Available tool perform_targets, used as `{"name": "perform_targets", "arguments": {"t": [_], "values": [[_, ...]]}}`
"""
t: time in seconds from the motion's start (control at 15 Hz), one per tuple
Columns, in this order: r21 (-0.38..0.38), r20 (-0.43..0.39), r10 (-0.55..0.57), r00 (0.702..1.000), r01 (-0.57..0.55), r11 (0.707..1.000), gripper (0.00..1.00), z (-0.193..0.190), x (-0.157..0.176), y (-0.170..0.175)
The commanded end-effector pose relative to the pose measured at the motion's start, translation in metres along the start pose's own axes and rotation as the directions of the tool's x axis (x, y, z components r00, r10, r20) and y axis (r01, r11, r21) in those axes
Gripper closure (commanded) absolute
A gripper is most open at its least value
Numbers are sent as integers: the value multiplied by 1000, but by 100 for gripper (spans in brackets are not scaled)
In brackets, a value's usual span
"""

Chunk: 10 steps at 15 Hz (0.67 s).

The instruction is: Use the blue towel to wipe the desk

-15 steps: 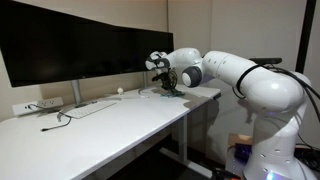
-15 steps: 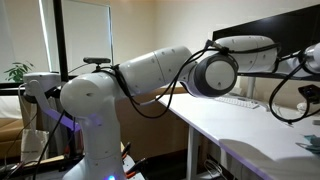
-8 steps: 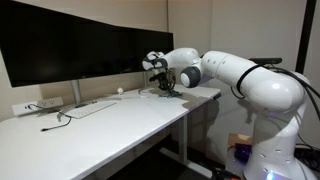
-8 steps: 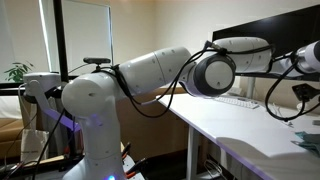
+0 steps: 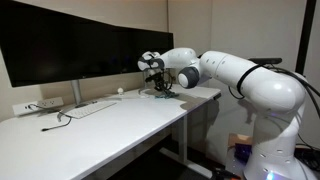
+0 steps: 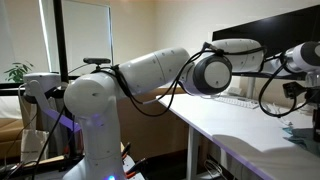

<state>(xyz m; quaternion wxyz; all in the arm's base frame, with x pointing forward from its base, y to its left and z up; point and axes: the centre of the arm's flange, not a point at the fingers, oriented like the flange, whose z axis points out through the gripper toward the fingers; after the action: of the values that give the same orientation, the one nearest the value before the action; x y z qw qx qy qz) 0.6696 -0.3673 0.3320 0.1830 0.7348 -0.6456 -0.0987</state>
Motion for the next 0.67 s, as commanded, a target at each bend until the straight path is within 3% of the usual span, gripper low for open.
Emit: {"name": "perform_targets", "arguments": {"t": [0.0,0.07,0.13,0.27,0.6], "values": [[0,-1,-4,1000,4,1000,86,-1,-2,-1],[0,-1,-7,1000,7,1000,86,-1,-2,-1],[0,-1,-8,1000,8,1000,93,-1,-2,-1],[-14,28,54,998,-54,998,93,4,26,0],[-23,35,12,999,-11,1000,93,17,11,-1]]}}
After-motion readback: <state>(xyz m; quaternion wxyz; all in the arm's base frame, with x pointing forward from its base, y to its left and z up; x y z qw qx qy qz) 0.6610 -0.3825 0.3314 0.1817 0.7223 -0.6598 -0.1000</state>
